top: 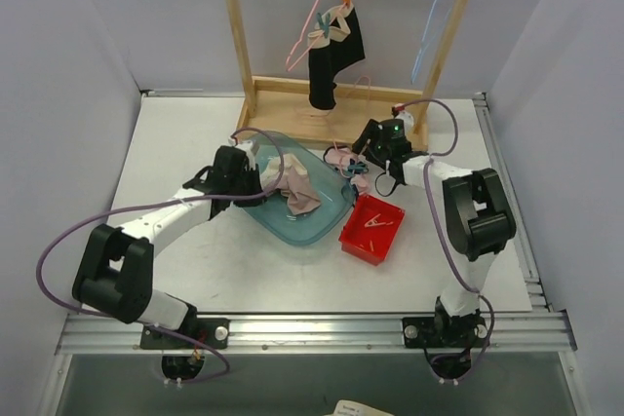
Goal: Remove the underwear clipped to the hanger
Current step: Place the hanger at the clothesline, then pick up the hanger at the center of the board.
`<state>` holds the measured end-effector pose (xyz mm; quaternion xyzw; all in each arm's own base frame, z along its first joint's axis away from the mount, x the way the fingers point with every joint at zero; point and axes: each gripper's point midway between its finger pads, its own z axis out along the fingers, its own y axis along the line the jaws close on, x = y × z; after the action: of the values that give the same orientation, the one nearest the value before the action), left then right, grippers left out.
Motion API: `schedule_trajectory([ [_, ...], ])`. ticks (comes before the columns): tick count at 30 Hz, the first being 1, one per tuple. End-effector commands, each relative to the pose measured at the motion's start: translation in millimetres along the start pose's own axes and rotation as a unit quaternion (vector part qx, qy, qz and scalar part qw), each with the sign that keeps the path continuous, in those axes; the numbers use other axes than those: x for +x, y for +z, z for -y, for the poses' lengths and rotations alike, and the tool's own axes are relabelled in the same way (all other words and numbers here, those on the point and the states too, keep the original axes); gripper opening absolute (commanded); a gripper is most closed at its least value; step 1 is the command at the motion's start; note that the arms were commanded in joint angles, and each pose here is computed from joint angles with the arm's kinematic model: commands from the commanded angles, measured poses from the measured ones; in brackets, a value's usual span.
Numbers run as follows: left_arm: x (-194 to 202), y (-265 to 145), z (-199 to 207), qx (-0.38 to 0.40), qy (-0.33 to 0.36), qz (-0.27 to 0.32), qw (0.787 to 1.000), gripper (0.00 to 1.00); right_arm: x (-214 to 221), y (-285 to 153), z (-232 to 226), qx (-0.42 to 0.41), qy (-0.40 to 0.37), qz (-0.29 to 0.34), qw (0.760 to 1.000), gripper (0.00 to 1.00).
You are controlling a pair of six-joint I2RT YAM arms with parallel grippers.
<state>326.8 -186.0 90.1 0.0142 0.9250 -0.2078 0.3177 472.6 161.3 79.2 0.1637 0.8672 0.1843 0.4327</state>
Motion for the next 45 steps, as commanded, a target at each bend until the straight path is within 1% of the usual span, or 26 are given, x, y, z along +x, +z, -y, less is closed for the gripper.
schedule_trajectory([
  [1, -30.4, -14.3, -6.8, -0.032, 0.007, 0.078, 0.996, 0.03, -18.7, 19.7, -17.8, -0.019, 0.035, 0.047, 0.998, 0.63],
  [2, -34.0, -21.2, -5.2, -0.032, 0.008, 0.089, 0.995, 0.03, -10.9, 28.0, -14.1, -0.014, 0.037, 0.040, 0.998, 0.63],
  [3, -33.7, -25.1, -23.6, -0.050, 0.218, 0.078, 0.972, 0.03, -12.9, 32.5, -18.0, -0.024, 0.045, 0.046, 0.998, 0.63],
  [4, -34.0, -29.5, 0.7, -0.024, -0.062, 0.098, 0.993, 0.03, -11.6, 36.6, -17.1, -0.026, 0.050, 0.048, 0.997, 0.63],
  [5, -34.0, -32.4, 1.7, -0.022, -0.065, 0.100, 0.993, 0.03, -5.2, 43.7, -13.2, -0.023, 0.057, 0.046, 0.997, 0.62],
  [6, -32.0, -34.5, 1.3, -0.022, -0.064, 0.099, 0.993, 0.03, -2.4, 45.2, -23.8, -0.053, 0.069, 0.038, 0.995, 0.56],
  [8, -34.3, -41.0, 2.3, -0.021, -0.063, 0.106, 0.992, 0.03, 2.5, 49.4, -24.1, -0.069, 0.083, 0.034, 0.994, 0.44],
  [9, -31.8, -41.5, 1.5, -0.022, -0.062, 0.103, 0.992, 0.03, -2.5, 47.6, -30.4, -0.089, 0.089, 0.046, 0.991, 0.27],
  [11, -31.1, -44.2, 2.4, -0.020, -0.061, 0.104, 0.993, 0.03, -0.5, 42.8, -26.8, -0.102, 0.109, 0.047, 0.988, 0.12],
  [12, -29.0, -44.6, 1.4, -0.021, -0.060, 0.101, 0.993, 0.03, -9.9, 39.1, -30.9, -0.122, 0.117, 0.063, 0.984, 0.01],
  [13, -28.7, -45.3, 2.0, -0.019, -0.061, 0.102, 0.993, 0.03, -4.8, 35.0, -27.3, -0.129, 0.132, 0.056, 0.981, 0.00],
  [15, -27.7, -45.8, 2.5, -0.017, -0.061, 0.101, 0.993, 0.03, -29.4, 22.5, -29.1, -0.170, 0.154, 0.087, 0.969, 0.00],
  [16, -28.1, -46.6, 3.1, -0.015, -0.061, 0.102, 0.993, 0.03, -24.6, 16.5, -25.9, -0.186, 0.164, 0.078, 0.966, 0.00],
  [17, -27.7, -46.6, 3.2, -0.015, -0.061, 0.101, 0.993, 0.03, -39.7, 10.2, -20.8, -0.199, 0.191, 0.089, 0.957, 0.00],
  [19, -27.6, -47.2, 4.0, -0.015, -0.062, 0.101, 0.993, 0.03, -62.0, -6.5, -24.6, -0.246, 0.207, 0.120, 0.939, 0.00],
  [21, -29.4, -49.3, 5.3, -0.014, -0.059, 0.103, 0.993, 0.03, -86.1, -28.3, -22.9, -0.298, 0.244, 0.142, 0.912, 0.00],
  [24, -33.2, -52.7, 6.7, -0.014, -0.056, 0.108, 0.993, 0.03, -112.0, -51.6, -23.3, -0.353, 0.277, 0.156, 0.880, 0.00],
  [27, -35.5, -55.6, 7.7, -0.015, -0.054, 0.108, 0.993, 0.03, -127.6, -67.2, -24.3, -0.371, 0.279, 0.159, 0.871, 0.00],
  [30, -37.6, -60.2, 10.5, -0.012, -0.052, 0.110, 0.993, 0.03, -131.2, -81.9, -26.6, -0.372, 0.277, 0.142, 0.875, 0.00],
  [32, -40.0, -64.1, 13.4, -0.007, -0.053, 0.113, 0.992, 0.03, -139.9, -95.6, -13.4, -0.342, 0.268, 0.147, 0.888, 0.00],
  [34, -42.7, -67.3, 15.8, -0.003, -0.053, 0.117, 0.992, 0.03, -134.6, -98.8, -2.8, -0.297, 0.236, 0.144, 0.914, 0.00],
  [36, -44.0, -69.8, 16.1, -0.003, -0.053, 0.118, 0.992, 0.03, -125.0, -106.9, 10.0, -0.231, 0.222, 0.116, 0.940, 0.00],
  [37, -45.5, -71.0, 17.5, -0.001, -0.052, 0.120, 0.991, 0.03, -140.7, -120.3, 8.2, -0.212, 0.182, 0.138, 0.950, 0.00],
  [38, -45.3, -71.6, 17.4, -0.001, -0.051, 0.119, 0.992, 0.03, -122.6, -117.4, 22.0, -0.167, 0.183, 0.100, 0.964, 0.00],
  [41, -46.6, -74.3, 18.4, 0.000, -0.051, 0.122, 0.991, 0.03, -123.2, -135.6, 21.5, -0.149, 0.151, 0.089, 0.973, 0.00],
  [45, -49.1, -77.1, 20.7, 0.004, -0.052, 0.127, 0.991, 0.03, -124.1, -152.6, 17.7, -0.159, 0.136, 0.086, 0.974, 0.00],
])
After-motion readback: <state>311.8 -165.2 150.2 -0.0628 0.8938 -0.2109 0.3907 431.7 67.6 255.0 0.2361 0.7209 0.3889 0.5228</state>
